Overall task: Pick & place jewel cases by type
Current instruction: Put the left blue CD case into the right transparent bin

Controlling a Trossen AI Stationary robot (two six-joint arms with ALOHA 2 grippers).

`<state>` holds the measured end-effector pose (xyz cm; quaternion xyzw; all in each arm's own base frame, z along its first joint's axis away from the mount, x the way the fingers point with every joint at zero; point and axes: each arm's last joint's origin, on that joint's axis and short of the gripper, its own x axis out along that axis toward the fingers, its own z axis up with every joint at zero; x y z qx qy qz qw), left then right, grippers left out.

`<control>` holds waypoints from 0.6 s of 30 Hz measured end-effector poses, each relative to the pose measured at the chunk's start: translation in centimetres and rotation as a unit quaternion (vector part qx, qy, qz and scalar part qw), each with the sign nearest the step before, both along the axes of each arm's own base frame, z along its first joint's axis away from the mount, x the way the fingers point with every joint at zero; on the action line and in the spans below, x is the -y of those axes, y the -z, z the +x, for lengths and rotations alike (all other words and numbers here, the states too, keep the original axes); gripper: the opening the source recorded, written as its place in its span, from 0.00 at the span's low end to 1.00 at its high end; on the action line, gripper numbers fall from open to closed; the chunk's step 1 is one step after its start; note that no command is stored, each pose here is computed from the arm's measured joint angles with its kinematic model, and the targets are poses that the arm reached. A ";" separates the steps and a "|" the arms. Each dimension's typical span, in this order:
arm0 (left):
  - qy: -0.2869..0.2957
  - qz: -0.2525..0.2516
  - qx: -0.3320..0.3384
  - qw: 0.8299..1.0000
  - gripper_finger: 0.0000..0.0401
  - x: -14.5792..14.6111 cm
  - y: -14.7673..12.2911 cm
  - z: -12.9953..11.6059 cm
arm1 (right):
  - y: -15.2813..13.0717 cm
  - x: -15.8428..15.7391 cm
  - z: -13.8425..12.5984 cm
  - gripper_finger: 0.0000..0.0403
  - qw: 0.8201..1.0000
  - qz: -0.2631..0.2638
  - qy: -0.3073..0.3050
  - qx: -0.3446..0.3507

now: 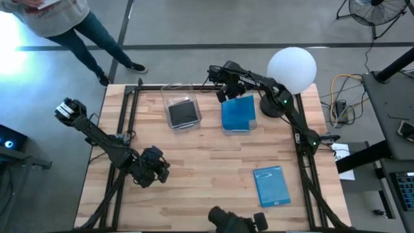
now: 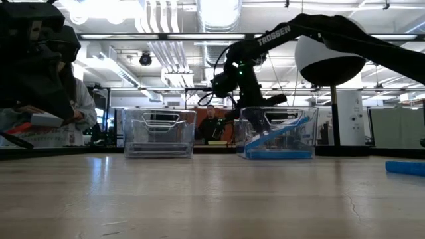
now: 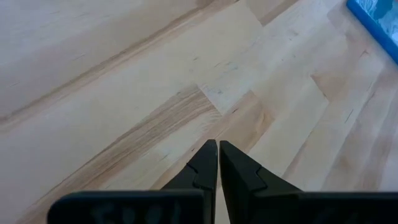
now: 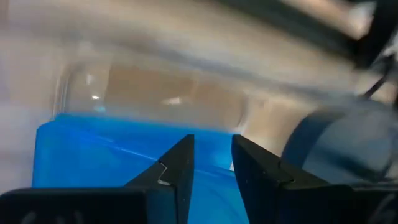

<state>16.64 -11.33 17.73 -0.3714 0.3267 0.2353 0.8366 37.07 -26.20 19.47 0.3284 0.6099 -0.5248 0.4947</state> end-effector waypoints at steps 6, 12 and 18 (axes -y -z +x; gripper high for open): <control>0.001 0.005 0.001 1.000 0.00 0.0 0.0 0.0 | -0.7 -1.3 0.5 0.23 0.992 0.105 -0.018 0.069; 0.003 0.008 0.001 1.000 0.00 0.0 0.0 0.0 | -1.6 -2.1 0.7 0.23 0.981 0.152 -0.032 0.113; 0.003 0.008 0.000 1.000 0.00 0.0 0.0 0.0 | -2.6 -2.3 0.6 0.23 0.987 0.094 -0.106 0.072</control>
